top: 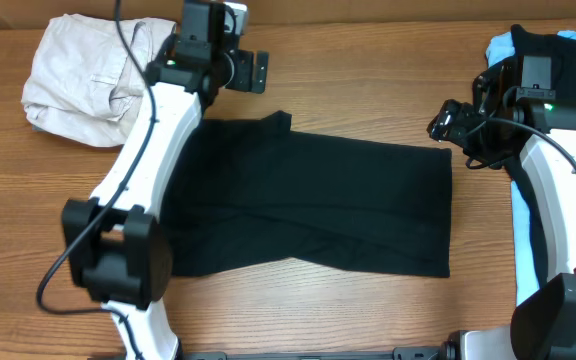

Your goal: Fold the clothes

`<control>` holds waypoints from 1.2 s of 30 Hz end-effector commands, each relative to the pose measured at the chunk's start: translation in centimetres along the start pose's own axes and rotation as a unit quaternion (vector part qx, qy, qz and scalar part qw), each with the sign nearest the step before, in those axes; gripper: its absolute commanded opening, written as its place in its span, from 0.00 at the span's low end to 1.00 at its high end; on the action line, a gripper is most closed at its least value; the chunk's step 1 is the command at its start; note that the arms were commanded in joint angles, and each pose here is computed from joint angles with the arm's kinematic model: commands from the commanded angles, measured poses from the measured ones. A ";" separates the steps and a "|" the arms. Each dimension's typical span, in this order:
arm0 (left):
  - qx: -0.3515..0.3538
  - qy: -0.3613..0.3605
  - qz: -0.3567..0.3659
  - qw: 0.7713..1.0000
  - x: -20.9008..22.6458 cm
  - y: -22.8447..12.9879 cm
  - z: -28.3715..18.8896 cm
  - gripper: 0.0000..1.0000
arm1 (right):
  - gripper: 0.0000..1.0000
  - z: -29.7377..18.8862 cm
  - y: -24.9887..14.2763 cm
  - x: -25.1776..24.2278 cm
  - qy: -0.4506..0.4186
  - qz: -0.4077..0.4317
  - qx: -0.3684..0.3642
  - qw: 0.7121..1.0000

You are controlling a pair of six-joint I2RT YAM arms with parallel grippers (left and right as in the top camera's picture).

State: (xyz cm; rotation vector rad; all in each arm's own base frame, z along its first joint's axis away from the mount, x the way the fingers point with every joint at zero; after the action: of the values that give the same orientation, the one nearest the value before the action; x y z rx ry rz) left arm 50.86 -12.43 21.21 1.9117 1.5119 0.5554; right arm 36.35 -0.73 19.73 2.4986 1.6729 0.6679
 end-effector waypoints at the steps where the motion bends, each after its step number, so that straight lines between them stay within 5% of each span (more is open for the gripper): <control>1: 0.047 -0.011 0.032 0.998 -0.1 -3.4 6.3 1.00 | 0.89 -0.7 0.5 0.3 0.003 -0.010 -0.015 1.000; 11: 0.083 -0.036 0.081 0.993 -1.3 -7.9 13.0 0.98 | 0.89 -0.7 0.6 0.1 -0.005 -0.018 -0.019 1.000; 24: 0.145 -0.092 0.072 0.983 -3.3 -11.2 13.6 0.94 | 0.89 0.2 0.6 -0.1 -0.008 -0.017 -0.011 1.000; 36: 0.132 -0.113 0.077 0.982 -4.4 -4.7 9.4 0.93 | 0.88 0.7 0.7 -0.2 -0.007 -0.016 -0.011 1.000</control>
State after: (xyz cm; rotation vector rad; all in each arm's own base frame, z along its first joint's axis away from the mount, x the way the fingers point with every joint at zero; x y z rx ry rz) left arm 52.08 -16.87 9.25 2.2413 1.4295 0.1862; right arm 37.00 -0.94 19.39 2.4626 1.6866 0.6675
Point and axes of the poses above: each gripper's point midway between its finger pads, its own z axis out along the fingers, its own x axis along the line the jaws close on, y = z × x, the point moved 4 cm from there along -z, back along the fingers
